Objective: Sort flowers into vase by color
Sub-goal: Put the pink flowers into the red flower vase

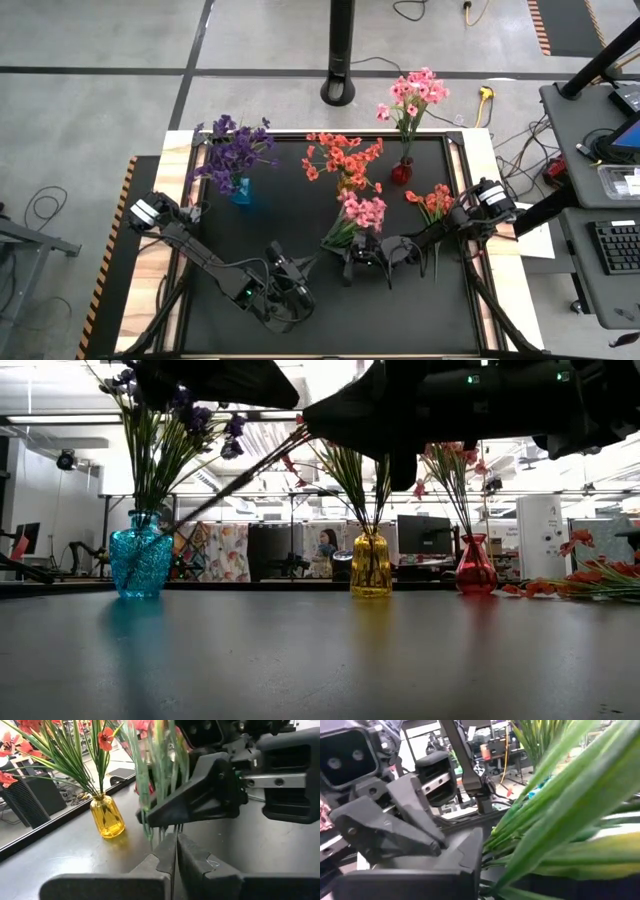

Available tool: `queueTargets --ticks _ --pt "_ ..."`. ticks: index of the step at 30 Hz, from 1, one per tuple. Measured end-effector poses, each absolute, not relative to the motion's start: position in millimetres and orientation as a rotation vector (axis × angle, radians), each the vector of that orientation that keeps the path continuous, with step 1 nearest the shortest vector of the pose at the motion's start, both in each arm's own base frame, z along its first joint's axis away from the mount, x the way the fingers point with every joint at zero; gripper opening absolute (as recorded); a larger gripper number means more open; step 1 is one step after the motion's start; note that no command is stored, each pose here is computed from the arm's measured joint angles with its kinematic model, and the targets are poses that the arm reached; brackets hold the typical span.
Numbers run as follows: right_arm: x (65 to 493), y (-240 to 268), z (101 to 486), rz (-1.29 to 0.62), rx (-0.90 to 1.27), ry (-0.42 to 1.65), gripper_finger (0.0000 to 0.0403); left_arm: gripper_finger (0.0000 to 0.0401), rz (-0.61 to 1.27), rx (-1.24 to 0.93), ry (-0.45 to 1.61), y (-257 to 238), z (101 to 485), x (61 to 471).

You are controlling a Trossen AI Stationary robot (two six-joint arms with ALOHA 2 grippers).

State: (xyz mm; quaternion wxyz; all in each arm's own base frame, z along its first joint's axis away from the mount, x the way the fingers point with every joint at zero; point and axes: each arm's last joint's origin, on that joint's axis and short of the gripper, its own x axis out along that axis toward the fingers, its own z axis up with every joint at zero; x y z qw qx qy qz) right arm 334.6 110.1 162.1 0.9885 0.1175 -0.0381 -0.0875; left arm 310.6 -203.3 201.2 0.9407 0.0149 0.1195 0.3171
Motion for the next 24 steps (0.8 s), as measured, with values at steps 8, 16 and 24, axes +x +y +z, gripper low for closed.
queueTargets --ticks 8,16,24 --pt "334 112 162 -0.171 0.197 -0.07 0.0014 0.0067 0.637 0.025 0.25 -203 201 311" --pt "330 117 162 -0.168 0.125 0.004 0.0013 0.0184 0.5 0.059 0.351 -211 206 312" --pt "319 113 177 -0.18 0.058 0.163 0.0013 0.0212 0.496 0.146 0.431 -218 231 313"
